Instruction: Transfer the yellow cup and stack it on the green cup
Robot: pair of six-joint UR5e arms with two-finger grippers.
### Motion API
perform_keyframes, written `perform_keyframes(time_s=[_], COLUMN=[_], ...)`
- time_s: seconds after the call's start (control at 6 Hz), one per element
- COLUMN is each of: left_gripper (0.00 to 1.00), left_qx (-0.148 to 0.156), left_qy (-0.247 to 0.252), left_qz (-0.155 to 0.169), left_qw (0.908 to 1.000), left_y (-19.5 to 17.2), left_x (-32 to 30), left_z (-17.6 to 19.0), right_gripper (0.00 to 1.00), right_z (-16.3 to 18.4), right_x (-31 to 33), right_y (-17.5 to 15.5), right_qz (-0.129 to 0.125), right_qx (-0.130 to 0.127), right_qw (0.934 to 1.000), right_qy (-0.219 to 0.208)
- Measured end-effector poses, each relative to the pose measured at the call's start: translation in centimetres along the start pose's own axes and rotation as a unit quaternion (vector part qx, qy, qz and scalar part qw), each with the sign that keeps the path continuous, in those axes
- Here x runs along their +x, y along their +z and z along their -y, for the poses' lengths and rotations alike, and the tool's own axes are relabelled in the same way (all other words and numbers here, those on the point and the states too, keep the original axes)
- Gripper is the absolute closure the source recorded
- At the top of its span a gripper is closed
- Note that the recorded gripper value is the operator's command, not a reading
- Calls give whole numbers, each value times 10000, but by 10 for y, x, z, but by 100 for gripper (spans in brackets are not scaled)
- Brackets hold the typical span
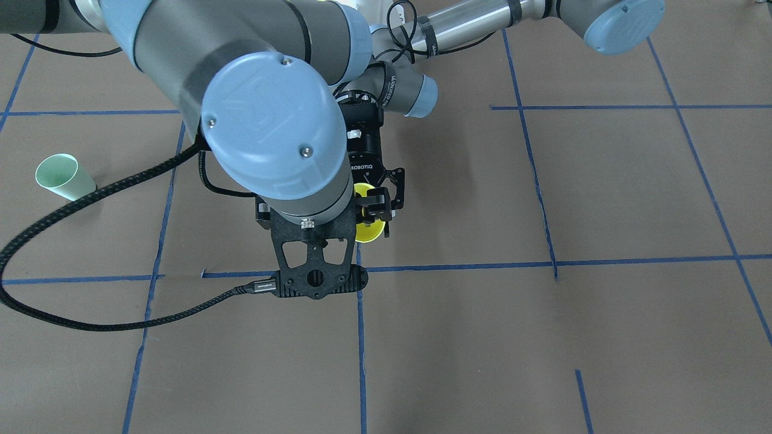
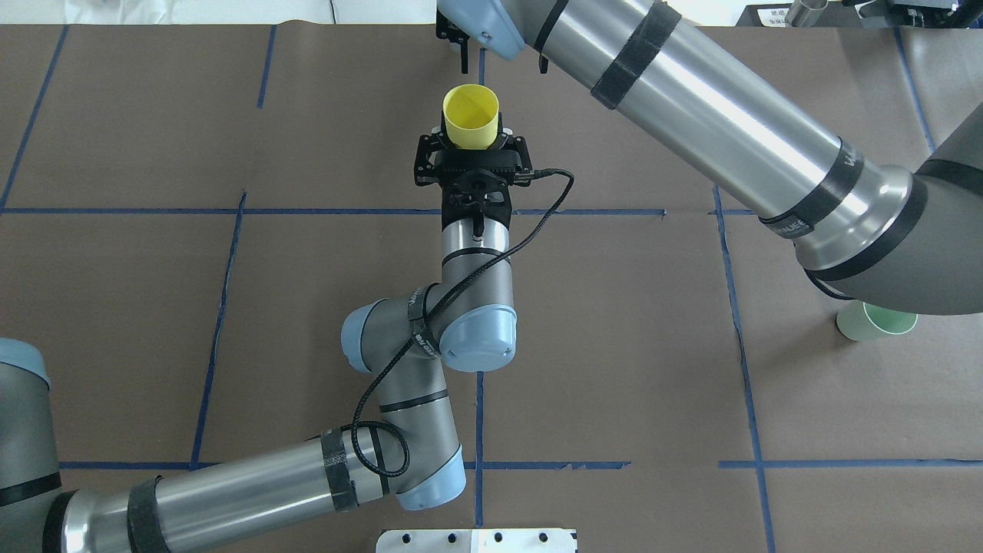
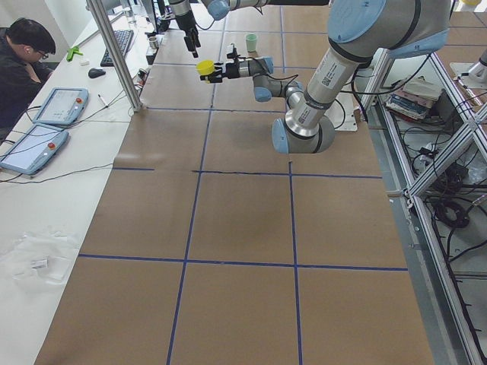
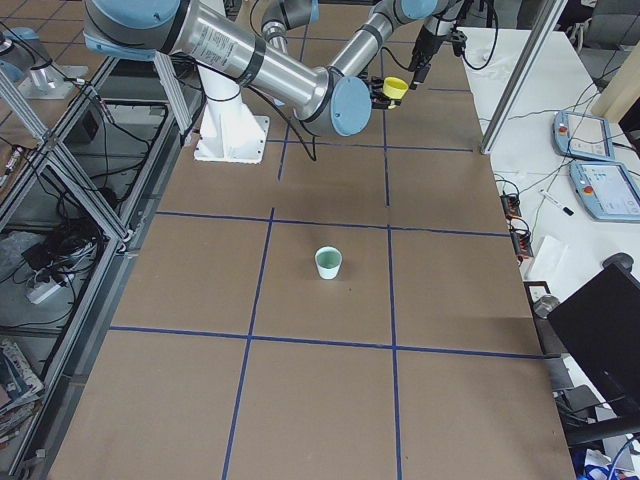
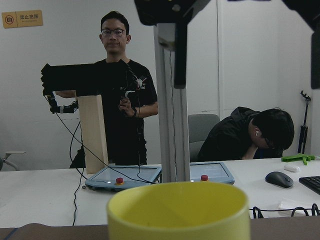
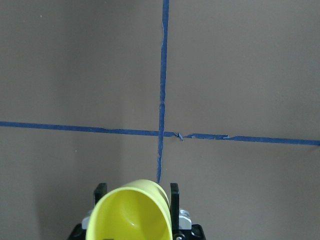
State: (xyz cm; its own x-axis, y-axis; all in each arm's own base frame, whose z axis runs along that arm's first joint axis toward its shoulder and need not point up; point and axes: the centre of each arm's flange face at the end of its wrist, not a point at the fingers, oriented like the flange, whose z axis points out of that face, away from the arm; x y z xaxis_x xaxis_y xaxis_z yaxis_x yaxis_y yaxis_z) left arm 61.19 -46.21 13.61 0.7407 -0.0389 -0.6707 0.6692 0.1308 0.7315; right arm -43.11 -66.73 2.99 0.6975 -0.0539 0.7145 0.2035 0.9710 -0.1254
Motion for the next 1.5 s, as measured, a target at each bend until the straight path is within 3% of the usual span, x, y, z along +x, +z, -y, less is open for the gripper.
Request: perform_keyframes(time_s=[0.5,1.0,1.17,1.33,1.5], left_gripper=[54,54,53,53,53], left_qx=[-4,-4,-1,-2,-2], left_qy=[1,-9,-14,-19,-20], left_qz=[-6,-12,-12,-15,-16], left_qw=[10000,10000,10000,10000,10000], left_y=[-1,-1,-1,-1,-1], left_x=[0,0,0,0,0], left_z=[0,1,1,2,2], right_gripper=[34,46,54,71,95], right_z=[-4,-11,-12,-13,-13], right_x=[-2,-11,-13,-14,-14], right_y=[32,46,47,47,47], right_qz=[-246,-264,-261,-260,-257], right_qx=[-179,-259,-266,-267,-264], right_qw=[9994,9989,9988,9988,9988], right_qy=[-186,-294,-315,-322,-326])
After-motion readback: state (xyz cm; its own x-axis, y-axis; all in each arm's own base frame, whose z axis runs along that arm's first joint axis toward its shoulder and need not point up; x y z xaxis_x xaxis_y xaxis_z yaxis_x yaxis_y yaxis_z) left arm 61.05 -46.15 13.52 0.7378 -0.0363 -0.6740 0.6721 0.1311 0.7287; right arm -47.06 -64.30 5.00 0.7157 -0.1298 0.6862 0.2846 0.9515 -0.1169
